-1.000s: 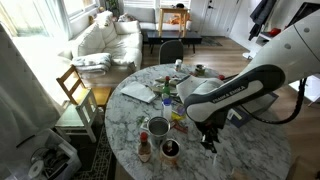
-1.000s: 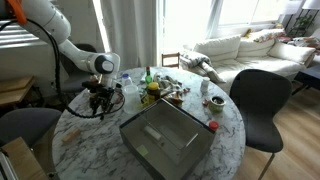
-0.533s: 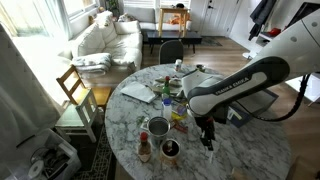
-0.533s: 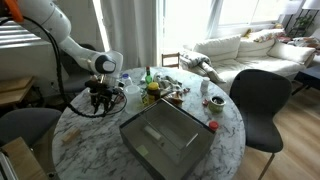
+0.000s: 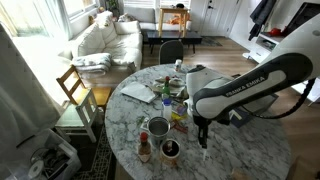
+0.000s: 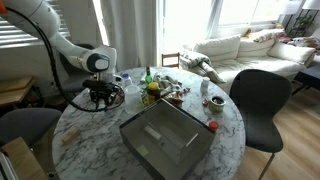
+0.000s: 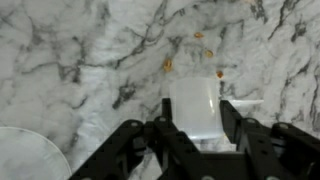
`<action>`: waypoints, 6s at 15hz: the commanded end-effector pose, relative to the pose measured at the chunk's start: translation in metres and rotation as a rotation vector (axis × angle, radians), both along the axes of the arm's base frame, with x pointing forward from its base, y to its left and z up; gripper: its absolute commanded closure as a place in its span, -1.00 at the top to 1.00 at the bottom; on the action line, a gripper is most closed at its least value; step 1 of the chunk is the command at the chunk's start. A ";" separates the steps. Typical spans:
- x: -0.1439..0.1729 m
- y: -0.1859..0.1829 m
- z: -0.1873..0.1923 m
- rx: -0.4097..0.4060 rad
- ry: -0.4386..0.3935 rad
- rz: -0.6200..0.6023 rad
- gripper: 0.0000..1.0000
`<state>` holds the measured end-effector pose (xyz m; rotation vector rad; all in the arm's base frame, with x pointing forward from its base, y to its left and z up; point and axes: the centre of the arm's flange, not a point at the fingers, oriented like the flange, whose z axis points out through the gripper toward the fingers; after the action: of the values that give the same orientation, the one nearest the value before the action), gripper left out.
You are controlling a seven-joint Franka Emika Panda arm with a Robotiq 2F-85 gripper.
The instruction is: Flip the measuring cup upside down and place a wooden block on top of it
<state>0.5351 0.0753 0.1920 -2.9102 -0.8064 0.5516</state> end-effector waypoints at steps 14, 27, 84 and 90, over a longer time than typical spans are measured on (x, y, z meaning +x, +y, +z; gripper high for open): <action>-0.034 -0.005 0.004 0.159 -0.324 -0.028 -0.49; -0.043 -0.030 0.005 0.294 -0.371 0.060 -0.49; -0.179 -0.030 -0.004 0.137 0.008 -0.332 1.00; -0.176 -0.037 -0.024 0.087 0.004 -0.373 0.90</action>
<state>0.3527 0.0420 0.1825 -2.8416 -0.3054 0.4750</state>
